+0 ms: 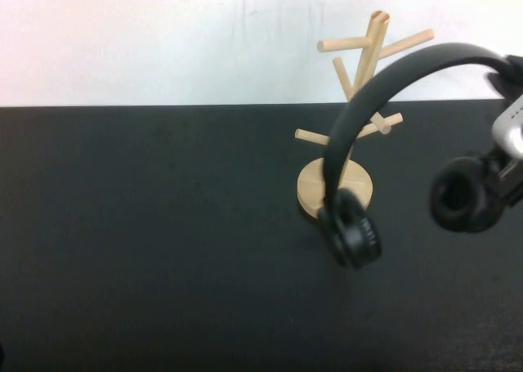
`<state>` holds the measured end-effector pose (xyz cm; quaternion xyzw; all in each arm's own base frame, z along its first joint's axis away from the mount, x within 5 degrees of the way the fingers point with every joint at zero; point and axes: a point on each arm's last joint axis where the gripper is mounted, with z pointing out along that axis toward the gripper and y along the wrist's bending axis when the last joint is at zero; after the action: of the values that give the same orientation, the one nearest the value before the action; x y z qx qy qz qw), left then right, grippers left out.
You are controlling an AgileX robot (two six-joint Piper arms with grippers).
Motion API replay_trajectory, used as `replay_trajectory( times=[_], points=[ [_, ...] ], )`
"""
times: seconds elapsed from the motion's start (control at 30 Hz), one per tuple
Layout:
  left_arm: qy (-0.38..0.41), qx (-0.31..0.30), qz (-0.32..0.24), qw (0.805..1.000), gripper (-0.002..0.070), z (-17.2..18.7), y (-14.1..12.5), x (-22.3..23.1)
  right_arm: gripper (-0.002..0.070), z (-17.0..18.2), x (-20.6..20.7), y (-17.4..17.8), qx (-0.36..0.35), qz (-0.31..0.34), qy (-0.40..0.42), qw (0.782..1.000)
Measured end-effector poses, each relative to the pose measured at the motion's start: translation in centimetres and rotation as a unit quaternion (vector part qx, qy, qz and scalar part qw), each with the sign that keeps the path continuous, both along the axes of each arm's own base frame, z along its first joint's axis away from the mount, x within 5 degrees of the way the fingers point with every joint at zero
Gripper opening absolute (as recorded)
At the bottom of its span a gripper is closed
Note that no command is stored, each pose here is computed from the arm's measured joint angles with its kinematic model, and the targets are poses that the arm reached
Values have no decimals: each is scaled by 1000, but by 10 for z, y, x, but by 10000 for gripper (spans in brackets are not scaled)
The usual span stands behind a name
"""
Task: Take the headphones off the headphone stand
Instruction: Place the headphones on the table
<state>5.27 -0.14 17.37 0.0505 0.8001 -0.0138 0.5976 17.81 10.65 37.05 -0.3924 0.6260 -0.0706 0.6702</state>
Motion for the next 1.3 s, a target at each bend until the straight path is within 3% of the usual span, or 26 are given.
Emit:
replay_trajectory(
  times=[0.03,0.07,0.1,0.13,0.17,0.2,0.23,0.27,0.3,0.33,0.67,0.7,0.73,0.87,0.9,0.93,0.97,1.0,1.03,1.07,1.1,1.13,1.17,1.2,1.23,1.3],
  points=[
    [0,0,0,1000,2,0,0,0,-7,0,0,1,1,6,0,1000],
    [0,0,0,1000,2,0,0,0,60,-1,0,2,1,8,1,1000],
    [0,0,0,1000,2,0,0,0,-7,-1,1,2,0,8,2,1000],
    [0,0,0,1000,2,0,0,0,-7,-2,1,3,-1,8,3,1000],
    [0,0,0,1000,2,0,0,0,60,-2,2,3,-1,8,4,1000],
    [0,0,0,1000,2,0,0,0,-7,-3,2,3,-2,8,5,1000],
    [0,0,0,1000,2,0,0,0,-7,-3,2,3,-2,8,5,1000],
    [0,0,0,1000,2,0,0,0,60,-3,2,3,-2,8,5,1000],
    [0,0,0,1000,2,0,0,0,-7,-3,2,3,-2,8,5,1000],
    [0,0,0,1000,2,0,0,0,60,-18,6,2,-10,-9,32,999],
    [0,0,0,1000,2,0,0,0,60,-3,1,3,-10,10,-14,1000],
    [0,0,0,1000,2,0,0,0,-7,-1,0,4,-5,19,-20,1000],
    [0,0,0,1000,2,0,0,0,-7,1,-3,5,1,39,-23,999],
    [0,0,0,1000,2,0,0,0,-7,-12,-1,8,-49,76,118,989],
    [0,0,0,1000,2,0,0,0,-7,-17,2,7,-72,64,160,982],
    [0,1,0,1000,2,0,0,0,60,-23,6,5,-94,40,207,973],
    [0,1,0,1000,2,0,0,0,60,-29,9,1,-106,7,247,963],
    [0,1,0,1000,2,0,0,0,-7,-33,12,-3,-109,-22,272,956],
    [0,1,0,1000,2,0,0,0,-7,-37,15,-9,-97,-64,295,948],
    [0,1,0,1000,2,0,0,0,60,-41,18,-17,-71,-109,314,940],
    [0,1,0,1000,2,0,0,0,-7,-43,20,-23,-40,-146,327,933],
    [0,1,0,1000,2,0,0,0,-7,-46,23,-31,-17,-179,336,925],
    [0,1,0,1000,2,0,0,0,60,-49,26,-39,-8,-202,341,918],
    [0,1,0,1000,2,0,0,0,-7,-52,30,-46,-4,-218,348,912],
    [0,1,0,1000,2,0,0,0,60,-64,24,-35,-48,-181,375,908],
    [0,1,0,1000,2,0,0,0,60,-68,31,-48,-27,-222,386,895]
  ],
)
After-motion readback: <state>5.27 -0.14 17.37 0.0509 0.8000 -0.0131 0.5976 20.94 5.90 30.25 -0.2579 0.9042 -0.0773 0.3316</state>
